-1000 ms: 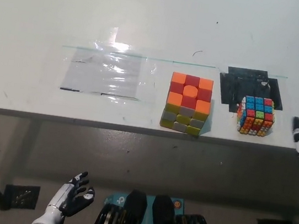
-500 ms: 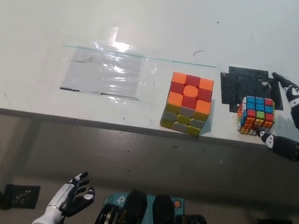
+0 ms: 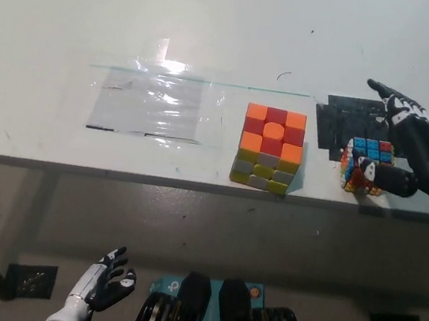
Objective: The robot uses its right hand to pick up the small cube kept on the middle on the desk and place it on the bigger cube kept next to it
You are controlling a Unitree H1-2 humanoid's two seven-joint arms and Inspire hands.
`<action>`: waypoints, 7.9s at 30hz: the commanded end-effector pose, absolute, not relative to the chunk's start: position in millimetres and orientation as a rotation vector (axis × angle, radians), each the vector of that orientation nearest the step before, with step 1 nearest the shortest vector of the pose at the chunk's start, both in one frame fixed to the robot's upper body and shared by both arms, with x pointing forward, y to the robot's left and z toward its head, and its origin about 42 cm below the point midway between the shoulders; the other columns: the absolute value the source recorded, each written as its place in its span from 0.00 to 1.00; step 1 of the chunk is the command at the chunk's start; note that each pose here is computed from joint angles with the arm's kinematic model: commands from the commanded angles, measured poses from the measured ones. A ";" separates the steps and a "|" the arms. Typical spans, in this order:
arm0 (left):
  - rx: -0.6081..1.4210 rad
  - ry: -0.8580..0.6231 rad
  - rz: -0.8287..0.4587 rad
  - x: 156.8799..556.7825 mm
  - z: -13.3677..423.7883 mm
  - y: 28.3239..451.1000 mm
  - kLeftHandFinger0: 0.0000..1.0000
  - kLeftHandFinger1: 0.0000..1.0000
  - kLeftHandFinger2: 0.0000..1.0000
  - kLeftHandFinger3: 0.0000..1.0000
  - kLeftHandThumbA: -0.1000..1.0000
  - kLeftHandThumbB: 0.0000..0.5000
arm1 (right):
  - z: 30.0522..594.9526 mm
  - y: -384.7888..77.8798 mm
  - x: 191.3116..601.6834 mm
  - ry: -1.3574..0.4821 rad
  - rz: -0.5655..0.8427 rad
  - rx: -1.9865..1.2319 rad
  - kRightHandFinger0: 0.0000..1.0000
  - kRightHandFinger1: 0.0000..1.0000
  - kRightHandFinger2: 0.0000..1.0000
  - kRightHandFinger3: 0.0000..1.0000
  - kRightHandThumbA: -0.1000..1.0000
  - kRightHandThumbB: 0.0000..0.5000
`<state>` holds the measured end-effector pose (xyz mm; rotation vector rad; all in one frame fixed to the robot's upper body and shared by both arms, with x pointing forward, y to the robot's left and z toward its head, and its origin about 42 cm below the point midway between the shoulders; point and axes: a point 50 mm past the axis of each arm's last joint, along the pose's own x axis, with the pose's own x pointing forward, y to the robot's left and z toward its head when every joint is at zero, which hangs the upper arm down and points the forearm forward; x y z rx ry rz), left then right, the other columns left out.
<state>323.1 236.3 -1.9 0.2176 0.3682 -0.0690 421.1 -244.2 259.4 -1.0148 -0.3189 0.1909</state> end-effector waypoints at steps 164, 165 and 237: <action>0.254 0.308 -0.085 337.7 9.9 240.0 1.00 1.00 1.00 1.00 0.37 0.56 | 290.6 -140.7 464.6 -1.058 0.150 -1.189 0.00 0.05 0.49 0.51 0.00 0.79; 0.253 0.307 -0.085 338.6 10.4 239.9 1.00 1.00 1.00 1.00 0.37 0.56 | 289.8 -140.4 465.5 -1.055 0.153 -1.189 0.00 0.05 0.49 0.52 0.00 0.77; 0.269 0.286 -0.093 343.6 14.5 238.9 1.00 1.00 1.00 1.00 0.39 0.58 | 259.9 -118.1 478.6 -0.967 0.156 -1.511 0.00 0.00 0.00 0.83 0.48 0.27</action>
